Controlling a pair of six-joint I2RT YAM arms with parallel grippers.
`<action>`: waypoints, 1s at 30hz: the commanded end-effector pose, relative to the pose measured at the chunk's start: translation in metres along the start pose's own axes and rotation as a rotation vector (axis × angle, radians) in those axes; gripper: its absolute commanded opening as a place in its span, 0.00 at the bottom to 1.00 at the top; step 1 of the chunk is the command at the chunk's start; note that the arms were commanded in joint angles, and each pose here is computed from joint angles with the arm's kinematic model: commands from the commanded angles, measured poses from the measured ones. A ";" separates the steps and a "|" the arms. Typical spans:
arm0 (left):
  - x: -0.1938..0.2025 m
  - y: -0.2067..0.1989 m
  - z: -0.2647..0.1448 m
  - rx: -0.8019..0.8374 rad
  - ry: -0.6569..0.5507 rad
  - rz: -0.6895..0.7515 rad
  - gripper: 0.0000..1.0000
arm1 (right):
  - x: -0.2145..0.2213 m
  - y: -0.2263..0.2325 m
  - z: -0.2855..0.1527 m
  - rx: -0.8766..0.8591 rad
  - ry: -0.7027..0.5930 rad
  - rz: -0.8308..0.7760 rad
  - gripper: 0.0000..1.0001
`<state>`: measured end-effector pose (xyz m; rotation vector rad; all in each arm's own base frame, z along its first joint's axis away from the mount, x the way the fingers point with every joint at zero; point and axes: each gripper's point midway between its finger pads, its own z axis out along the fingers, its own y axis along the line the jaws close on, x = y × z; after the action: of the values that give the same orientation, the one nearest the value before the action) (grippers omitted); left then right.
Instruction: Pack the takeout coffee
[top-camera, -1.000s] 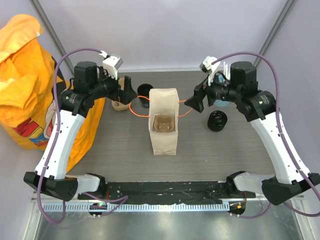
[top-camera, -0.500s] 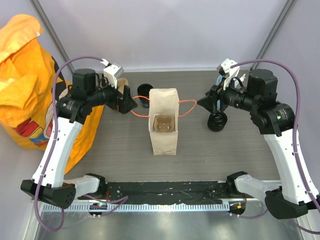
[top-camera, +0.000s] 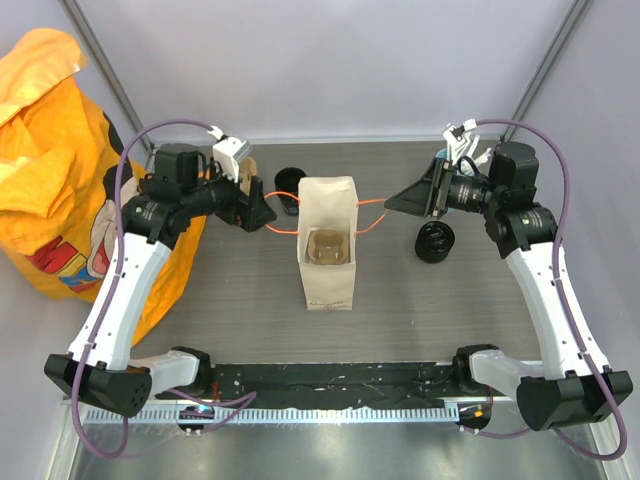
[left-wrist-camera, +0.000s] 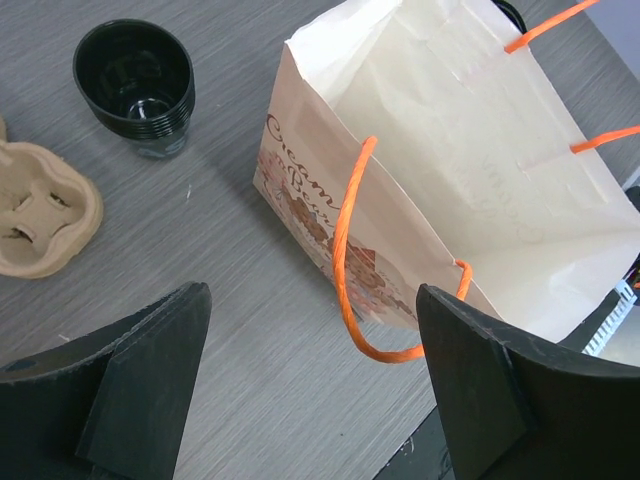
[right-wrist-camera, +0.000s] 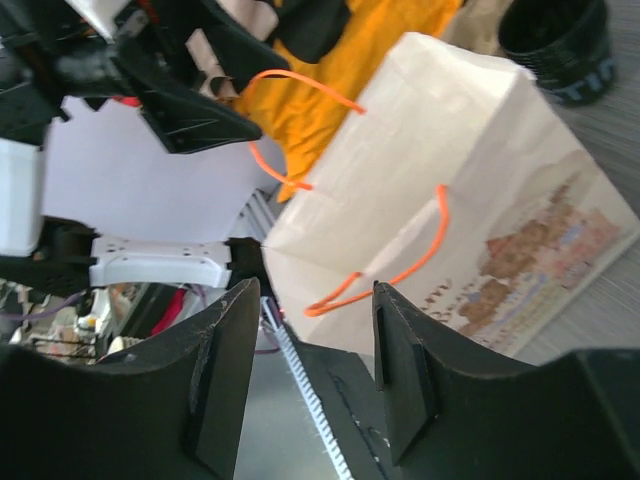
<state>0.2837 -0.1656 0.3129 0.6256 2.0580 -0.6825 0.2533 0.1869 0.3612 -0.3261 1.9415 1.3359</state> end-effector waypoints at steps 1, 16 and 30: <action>-0.016 -0.006 -0.001 0.029 -0.064 0.007 0.87 | -0.005 0.038 -0.009 -0.138 -0.009 -0.016 0.55; -0.024 -0.007 0.000 0.045 -0.072 -0.004 0.75 | 0.000 0.067 -0.025 -0.224 0.023 -0.086 0.55; -0.029 -0.009 -0.003 0.040 -0.095 0.004 0.74 | 0.026 -0.001 -0.016 -0.001 0.033 0.004 0.56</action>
<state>0.2877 -0.1730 0.3136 0.6003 2.0610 -0.7385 0.2242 0.1808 0.3697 -0.3941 1.9052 1.3604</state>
